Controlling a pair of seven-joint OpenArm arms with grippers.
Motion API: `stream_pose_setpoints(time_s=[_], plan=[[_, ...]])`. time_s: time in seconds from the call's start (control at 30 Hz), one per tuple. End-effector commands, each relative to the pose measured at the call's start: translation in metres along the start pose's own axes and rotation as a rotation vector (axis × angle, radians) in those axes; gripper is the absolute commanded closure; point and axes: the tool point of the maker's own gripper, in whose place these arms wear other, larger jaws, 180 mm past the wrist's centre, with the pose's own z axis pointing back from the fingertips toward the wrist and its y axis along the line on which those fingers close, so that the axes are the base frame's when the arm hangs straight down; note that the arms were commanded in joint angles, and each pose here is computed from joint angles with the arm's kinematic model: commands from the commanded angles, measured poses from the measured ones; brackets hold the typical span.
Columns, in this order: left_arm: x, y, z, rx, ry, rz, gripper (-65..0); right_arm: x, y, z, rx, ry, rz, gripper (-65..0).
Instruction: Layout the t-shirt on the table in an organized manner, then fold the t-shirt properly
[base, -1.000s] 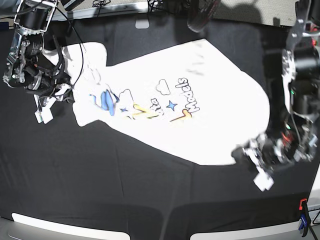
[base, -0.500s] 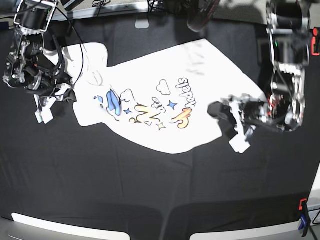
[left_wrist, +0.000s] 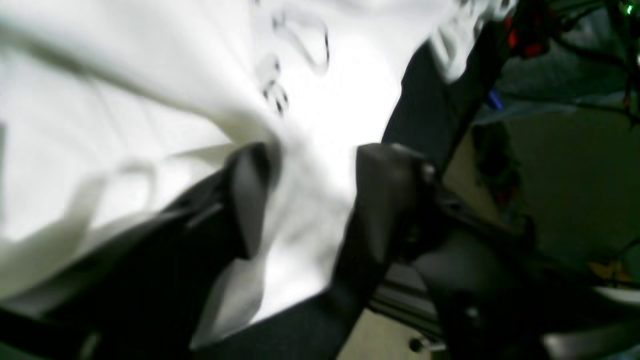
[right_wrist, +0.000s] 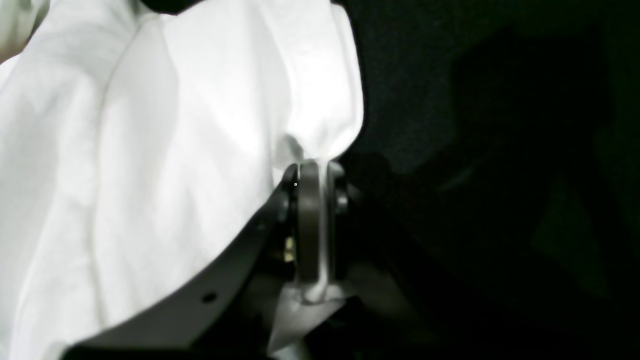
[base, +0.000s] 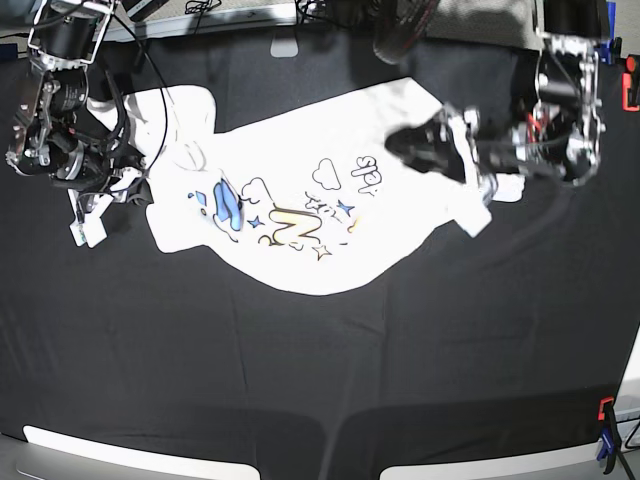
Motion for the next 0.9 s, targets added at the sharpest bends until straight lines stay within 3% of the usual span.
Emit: stream_pose_setpoints(time_s=[0.0, 0.07, 0.2, 0.4, 0.47, 0.67, 0.8, 0.87], plan=[[0.014, -0.004, 0.004, -0.017, -0.036, -0.028, -32.1, 0.005, -0.003, 0.004, -0.009, 0.004, 0.022, 0.0], [0.018, -0.015, 0.005, -0.075, -0.059, -0.016, -32.0, 0.005, -0.003, 0.004, -0.009, 0.003, 0.022, 0.0], [0.057, -0.047, 0.017, -0.264, -0.242, 0.003, -32.0, 0.006, -0.003, 0.004, -0.009, 0.001, 0.023, 0.0], [0.093, -0.044, 0.029, -0.249, -0.277, -0.089, -32.0, 0.006, -0.003, 0.004, -0.010, 0.002, 0.023, 0.0], [0.111, -0.031, 0.036, -0.175, -0.298, -0.134, -32.0, 0.006, -0.003, 0.004, -0.009, 0.002, 0.023, 0.0], [0.141, 0.027, 0.060, 0.166, -0.314, -0.275, -32.0, 0.006, -0.003, 0.004, -0.009, 0.002, 0.023, 0.0], [0.135, 0.068, 0.070, 0.381, -0.283, -0.188, -32.0, 0.006, -0.003, 0.004, -0.009, 0.002, 0.023, 0.0], [0.128, 0.074, 0.068, 0.397, -0.250, -0.167, -32.0, 0.006, -0.003, 0.004, -0.009, 0.002, 0.023, 0.0]])
